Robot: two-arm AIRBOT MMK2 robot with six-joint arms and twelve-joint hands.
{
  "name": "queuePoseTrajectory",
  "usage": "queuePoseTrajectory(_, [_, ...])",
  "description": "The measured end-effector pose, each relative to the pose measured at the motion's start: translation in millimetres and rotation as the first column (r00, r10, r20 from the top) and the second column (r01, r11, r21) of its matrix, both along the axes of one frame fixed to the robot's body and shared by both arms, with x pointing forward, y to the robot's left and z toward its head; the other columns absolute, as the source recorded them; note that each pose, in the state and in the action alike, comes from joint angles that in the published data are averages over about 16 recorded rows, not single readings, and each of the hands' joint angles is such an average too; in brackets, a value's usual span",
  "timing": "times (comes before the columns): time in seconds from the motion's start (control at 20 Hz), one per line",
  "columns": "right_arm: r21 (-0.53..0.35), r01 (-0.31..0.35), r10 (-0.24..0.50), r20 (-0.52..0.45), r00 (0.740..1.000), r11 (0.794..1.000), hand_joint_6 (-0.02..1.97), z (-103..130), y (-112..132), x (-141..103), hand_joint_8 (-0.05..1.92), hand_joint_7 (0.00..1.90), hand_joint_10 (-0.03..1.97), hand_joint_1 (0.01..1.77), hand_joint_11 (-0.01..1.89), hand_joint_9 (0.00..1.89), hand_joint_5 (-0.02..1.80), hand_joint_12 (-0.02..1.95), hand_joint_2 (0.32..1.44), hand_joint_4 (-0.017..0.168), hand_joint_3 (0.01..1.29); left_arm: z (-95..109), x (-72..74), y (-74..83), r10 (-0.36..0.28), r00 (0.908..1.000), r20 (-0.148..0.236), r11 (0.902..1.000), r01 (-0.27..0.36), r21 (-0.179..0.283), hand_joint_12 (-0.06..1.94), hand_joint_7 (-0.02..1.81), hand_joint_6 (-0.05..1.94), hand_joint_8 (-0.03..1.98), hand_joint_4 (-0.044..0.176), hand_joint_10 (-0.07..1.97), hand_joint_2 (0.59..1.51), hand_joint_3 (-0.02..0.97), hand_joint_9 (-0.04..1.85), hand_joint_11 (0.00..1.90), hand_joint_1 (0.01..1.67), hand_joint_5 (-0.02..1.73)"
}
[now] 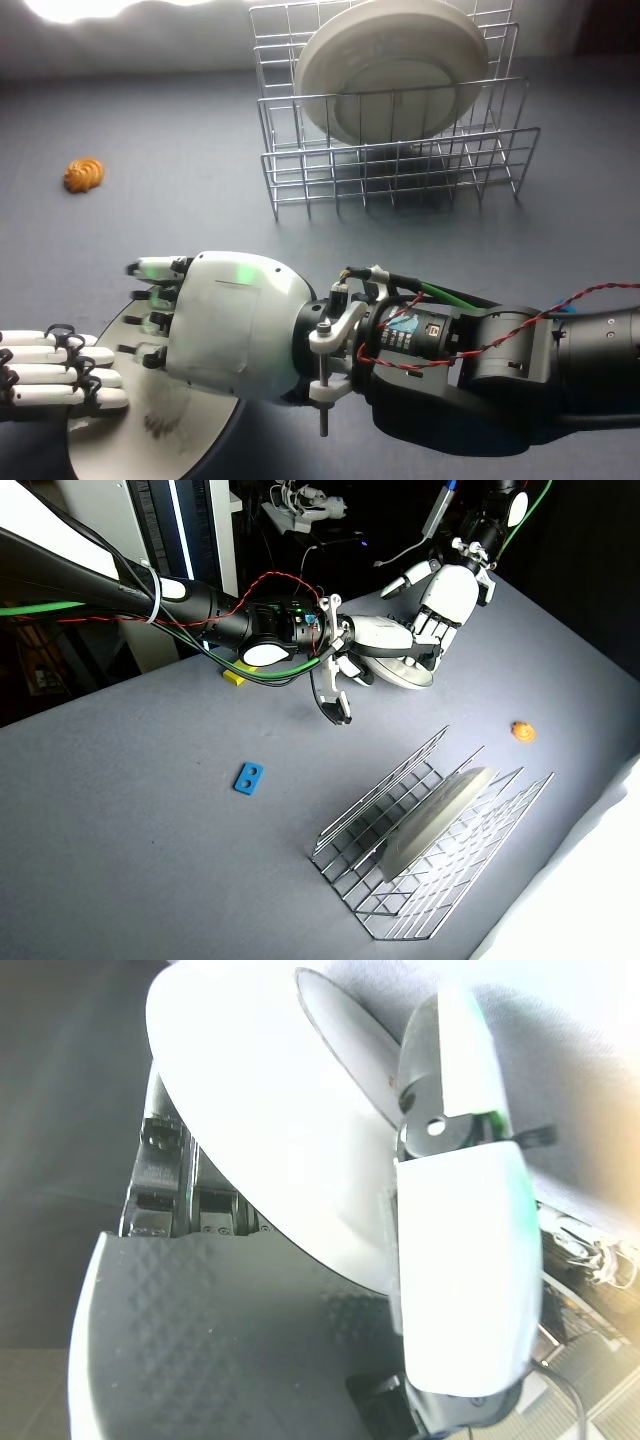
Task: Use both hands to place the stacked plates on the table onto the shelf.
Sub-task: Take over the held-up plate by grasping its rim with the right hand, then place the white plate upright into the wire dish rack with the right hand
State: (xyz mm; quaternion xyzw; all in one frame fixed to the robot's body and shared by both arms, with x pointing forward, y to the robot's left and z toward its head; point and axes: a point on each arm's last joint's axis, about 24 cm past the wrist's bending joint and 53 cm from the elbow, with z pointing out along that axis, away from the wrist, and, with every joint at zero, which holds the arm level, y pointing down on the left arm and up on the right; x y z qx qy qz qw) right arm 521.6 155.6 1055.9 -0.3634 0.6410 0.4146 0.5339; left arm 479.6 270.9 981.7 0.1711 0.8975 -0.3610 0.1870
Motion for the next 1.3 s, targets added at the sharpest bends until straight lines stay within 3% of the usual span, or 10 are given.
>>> queuePoseTrajectory(0.4, [0.01,0.006,-0.006,0.019,1.0,1.0,0.42,5.5,-3.6,2.7,0.56,0.94,0.71,1.24,0.71,0.97,0.81,1.09,0.97,-0.008,0.01,2.5,3.9,-3.0,0.013,0.9999,0.006,0.9997,-0.013,-0.018,-0.03,0.01,0.0,-0.01,-0.004,-0.06,1.084,0.021,-0.03,0.02,0.02,0.0])
queuePoseTrajectory(0.65, [0.017,0.011,-0.011,0.026,1.0,1.0,0.58,9.7,-6.1,4.3,0.76,0.99,0.96,1.25,0.84,1.03,0.84,1.03,0.95,-0.01,0.01,9.5,13.5,-7.2,0.035,0.9991,0.025,0.9983,-0.034,-0.047,-0.02,0.02,0.0,0.0,-0.005,-0.06,1.089,0.021,-0.02,0.02,0.02,0.0])
queuePoseTrajectory(0.85, [0.022,0.014,-0.014,0.026,1.0,1.0,0.63,13.7,-9.0,4.7,0.8,1.01,0.96,1.25,0.86,1.03,0.85,1.01,0.94,-0.01,0.01,23.9,28.8,-9.7,0.069,0.9959,0.058,0.9943,-0.064,-0.085,-0.01,0.02,0.01,0.0,-0.005,-0.05,1.095,0.021,-0.01,0.02,0.02,0.0])
queuePoseTrajectory(1.05, [0.031,0.015,-0.016,0.026,1.0,0.999,0.7,20.1,-12.9,3.3,0.83,1.02,0.99,1.25,0.85,1.02,0.86,1.03,0.94,-0.01,0.01,47.1,50.3,-10.6,0.119,0.9871,0.107,0.9855,-0.104,-0.134,0.01,0.02,0.01,0.0,-0.005,-0.03,1.098,0.021,0.0,0.02,0.02,0.01])
queuePoseTrajectory(1.3, [0.044,0.016,-0.017,0.026,1.0,0.999,0.79,32.2,-22.3,-0.7,0.85,1.04,1.0,1.26,0.85,1.01,0.88,1.05,0.94,-0.007,0.01,84.4,76.7,-9.6,0.186,0.9672,0.173,0.9662,-0.148,-0.211,0.01,0.02,0.01,0.0,-0.005,-0.01,1.1,0.021,0.01,0.02,0.02,0.02])
